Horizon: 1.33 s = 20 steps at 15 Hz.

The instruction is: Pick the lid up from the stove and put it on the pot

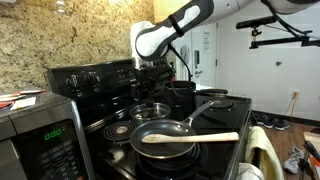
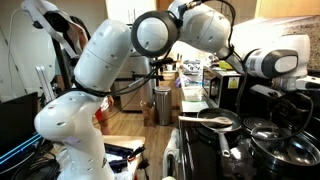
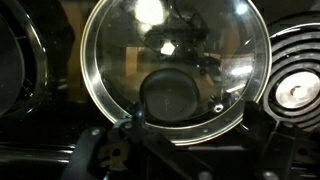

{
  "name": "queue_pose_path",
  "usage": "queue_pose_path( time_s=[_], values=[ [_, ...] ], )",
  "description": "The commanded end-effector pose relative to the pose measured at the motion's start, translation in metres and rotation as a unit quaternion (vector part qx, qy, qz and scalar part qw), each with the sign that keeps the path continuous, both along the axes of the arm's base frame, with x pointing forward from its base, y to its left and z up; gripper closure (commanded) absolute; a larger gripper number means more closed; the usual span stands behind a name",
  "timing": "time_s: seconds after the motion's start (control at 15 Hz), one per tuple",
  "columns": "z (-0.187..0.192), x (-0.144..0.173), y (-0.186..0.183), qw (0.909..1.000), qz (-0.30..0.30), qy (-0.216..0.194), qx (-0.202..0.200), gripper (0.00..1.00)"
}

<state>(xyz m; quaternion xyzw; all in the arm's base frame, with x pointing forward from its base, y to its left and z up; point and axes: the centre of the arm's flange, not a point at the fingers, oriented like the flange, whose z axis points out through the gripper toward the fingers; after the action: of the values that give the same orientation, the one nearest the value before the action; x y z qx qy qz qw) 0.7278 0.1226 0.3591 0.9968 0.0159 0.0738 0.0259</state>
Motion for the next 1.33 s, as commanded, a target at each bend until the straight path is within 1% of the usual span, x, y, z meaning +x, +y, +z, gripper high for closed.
queue_pose_path(
  time_s=[0.0, 0.33, 0.6, 0.73, 0.8, 0.87, 0.93, 1.27],
  values=[
    [0.0020, 0.0088, 0.0069, 0.9990, -0.044, 0.001, -0.012, 0.00],
    [0.0021, 0.0097, 0.0087, 0.9976, -0.067, 0.000, -0.016, 0.00],
    [0.0021, 0.0096, 0.0086, 0.9978, -0.063, 0.011, -0.013, 0.00],
    [0.0022, 0.0097, 0.0063, 0.9987, -0.045, 0.013, -0.018, 0.00],
    [0.0021, 0.0103, 0.0066, 0.9990, -0.043, 0.008, -0.013, 0.00],
    [0.0026, 0.0100, 0.0061, 0.9992, -0.036, 0.014, -0.010, 0.00],
    [0.0002, 0.0032, 0.0060, 0.9985, -0.053, 0.009, -0.006, 0.00],
    [0.0001, 0.0032, 0.0071, 0.9987, -0.051, 0.008, -0.005, 0.00]
  ],
)
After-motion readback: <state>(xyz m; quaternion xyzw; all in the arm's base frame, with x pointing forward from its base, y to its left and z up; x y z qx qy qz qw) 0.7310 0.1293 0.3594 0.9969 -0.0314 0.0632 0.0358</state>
